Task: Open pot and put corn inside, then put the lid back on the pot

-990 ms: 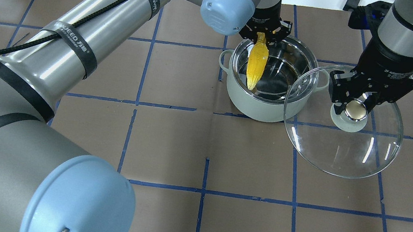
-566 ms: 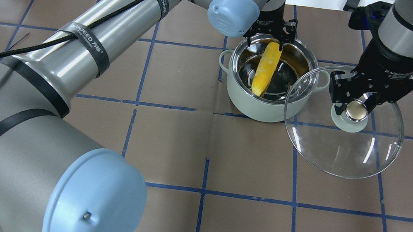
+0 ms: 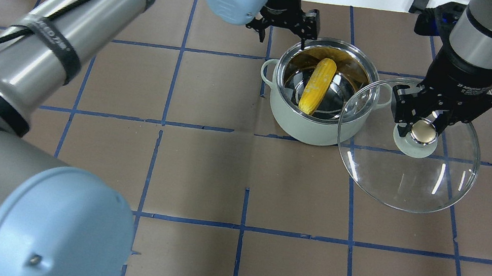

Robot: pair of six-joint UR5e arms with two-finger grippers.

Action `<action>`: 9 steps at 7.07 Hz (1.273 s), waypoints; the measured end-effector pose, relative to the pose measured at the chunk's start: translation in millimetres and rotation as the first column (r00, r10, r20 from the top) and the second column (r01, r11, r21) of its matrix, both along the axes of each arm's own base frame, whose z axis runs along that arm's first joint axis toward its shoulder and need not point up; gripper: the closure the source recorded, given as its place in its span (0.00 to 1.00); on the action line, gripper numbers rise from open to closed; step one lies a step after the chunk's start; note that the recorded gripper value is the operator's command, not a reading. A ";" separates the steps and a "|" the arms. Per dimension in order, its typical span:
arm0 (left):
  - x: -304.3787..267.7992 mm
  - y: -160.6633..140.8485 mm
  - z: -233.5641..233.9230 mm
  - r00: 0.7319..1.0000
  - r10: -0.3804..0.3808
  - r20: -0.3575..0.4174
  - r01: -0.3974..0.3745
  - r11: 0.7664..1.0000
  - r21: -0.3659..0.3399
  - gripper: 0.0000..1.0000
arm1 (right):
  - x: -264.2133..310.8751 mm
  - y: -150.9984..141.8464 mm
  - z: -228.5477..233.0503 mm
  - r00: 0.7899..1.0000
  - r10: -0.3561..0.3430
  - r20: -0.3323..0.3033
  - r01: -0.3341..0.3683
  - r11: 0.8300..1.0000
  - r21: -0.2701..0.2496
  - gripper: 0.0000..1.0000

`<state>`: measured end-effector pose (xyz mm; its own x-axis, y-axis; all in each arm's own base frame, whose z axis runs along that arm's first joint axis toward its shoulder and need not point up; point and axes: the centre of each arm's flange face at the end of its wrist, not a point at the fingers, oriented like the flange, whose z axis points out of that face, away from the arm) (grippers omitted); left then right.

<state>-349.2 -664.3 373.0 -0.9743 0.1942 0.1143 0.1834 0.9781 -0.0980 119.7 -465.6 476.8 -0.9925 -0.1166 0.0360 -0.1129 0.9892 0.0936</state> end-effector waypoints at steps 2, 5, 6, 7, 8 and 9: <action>103.2 37.3 24.7 0.995 0.034 0.091 -0.035 0.999 0.005 0.00 | 17.1 -10.7 18.5 1.000 0.026 0.007 -0.026 0.999 -0.038 0.80; 209.0 103.6 85.4 0.978 0.144 0.151 -0.155 0.986 0.062 0.00 | 76.4 -82.3 11.6 0.994 0.108 0.011 -0.108 0.993 -0.043 0.80; 226.1 117.1 103.3 0.973 0.171 0.155 -0.185 0.980 0.078 0.00 | 92.0 -114.7 -5.1 0.992 0.126 0.013 -0.125 0.992 -0.031 0.81; 233.6 120.3 115.3 0.969 0.187 0.159 -0.202 0.975 0.089 0.00 | 103.4 -147.0 -24.4 0.991 0.135 0.014 -0.135 0.991 -0.018 0.81; 236.3 118.3 126.3 0.967 0.197 0.161 -0.215 0.971 0.103 0.00 | 110.9 -174.5 -42.9 0.990 0.140 0.014 -0.140 0.990 -0.007 0.81; 235.8 114.7 132.6 0.967 0.199 0.161 -0.220 0.968 0.122 0.00 | 115.2 -197.0 -62.4 0.990 0.141 0.013 -0.142 0.990 0.007 0.81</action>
